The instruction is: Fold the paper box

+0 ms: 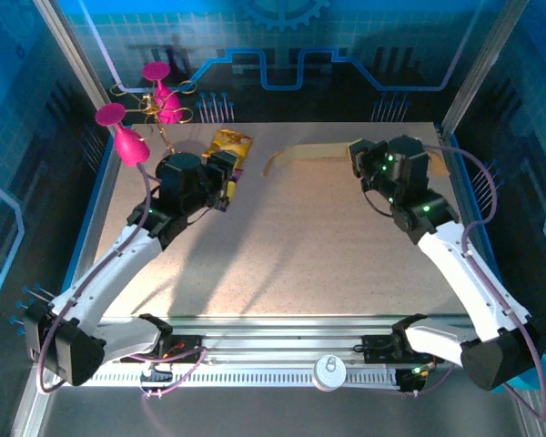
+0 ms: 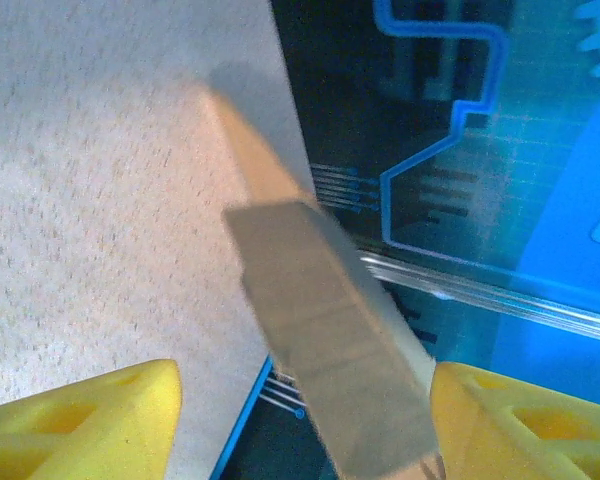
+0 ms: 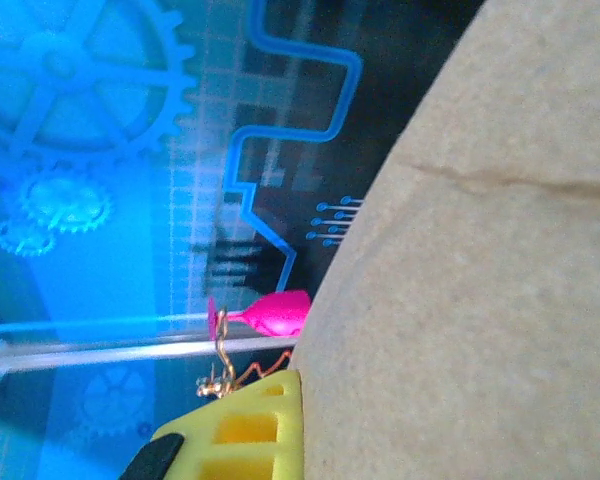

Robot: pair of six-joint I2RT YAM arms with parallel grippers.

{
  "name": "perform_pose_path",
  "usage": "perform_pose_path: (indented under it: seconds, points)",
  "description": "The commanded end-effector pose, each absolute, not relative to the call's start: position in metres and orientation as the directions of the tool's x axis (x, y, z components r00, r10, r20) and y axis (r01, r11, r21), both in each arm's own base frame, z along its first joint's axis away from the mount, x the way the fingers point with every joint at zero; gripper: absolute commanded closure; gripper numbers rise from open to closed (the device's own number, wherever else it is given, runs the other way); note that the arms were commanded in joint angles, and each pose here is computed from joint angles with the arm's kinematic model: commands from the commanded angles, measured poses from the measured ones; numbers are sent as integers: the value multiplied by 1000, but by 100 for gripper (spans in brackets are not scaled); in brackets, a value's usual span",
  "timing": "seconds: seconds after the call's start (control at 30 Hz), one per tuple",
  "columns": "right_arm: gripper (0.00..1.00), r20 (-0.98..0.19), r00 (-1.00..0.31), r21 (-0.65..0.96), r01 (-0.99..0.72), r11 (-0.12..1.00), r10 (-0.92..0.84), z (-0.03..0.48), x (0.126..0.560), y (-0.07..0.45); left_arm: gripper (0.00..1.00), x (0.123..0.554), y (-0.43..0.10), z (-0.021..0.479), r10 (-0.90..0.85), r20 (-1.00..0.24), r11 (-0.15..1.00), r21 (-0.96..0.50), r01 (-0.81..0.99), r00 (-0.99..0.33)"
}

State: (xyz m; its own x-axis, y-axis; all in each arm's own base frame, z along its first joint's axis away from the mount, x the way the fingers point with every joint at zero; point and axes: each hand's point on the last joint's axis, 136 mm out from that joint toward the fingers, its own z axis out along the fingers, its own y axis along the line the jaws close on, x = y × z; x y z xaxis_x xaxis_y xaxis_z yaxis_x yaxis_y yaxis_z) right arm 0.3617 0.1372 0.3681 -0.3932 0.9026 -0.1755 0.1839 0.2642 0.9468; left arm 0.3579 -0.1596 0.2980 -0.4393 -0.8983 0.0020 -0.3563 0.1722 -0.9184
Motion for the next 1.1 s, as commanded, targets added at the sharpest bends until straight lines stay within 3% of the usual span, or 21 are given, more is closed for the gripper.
perform_pose_path:
  seconds: [0.0,0.17,0.27,0.43,0.57,0.67,0.9,1.07]
  points:
    - [100,-302,-485,899,143,415,821,389,334,136,35,352,-138,311,-886,-163,320,-893,-318,-435]
    - [100,-382,-487,888,43,459,786,439,302,128,38,352,-123,335,-874,-255,383,-885,-266,-413]
    - [100,-350,-495,895,72,440,795,441,299,128,40,354,-120,338,-872,-261,385,-888,-252,-414]
    - [100,-195,-546,925,174,338,815,404,350,156,46,362,-127,332,-846,-236,385,-890,-243,-478]
    - [100,-43,-515,928,297,225,856,356,397,165,59,369,-135,319,-796,-206,394,-890,-228,-570]
    - [100,-26,-498,928,310,206,867,342,416,166,67,364,-138,323,-784,-182,380,-897,-226,-593]
    - [100,-5,-493,898,380,221,870,316,422,168,63,357,-153,390,-783,-115,305,-928,-216,-611]
    - [100,22,-476,893,404,197,879,310,423,166,59,361,-200,373,-735,-41,316,-904,-288,-677]
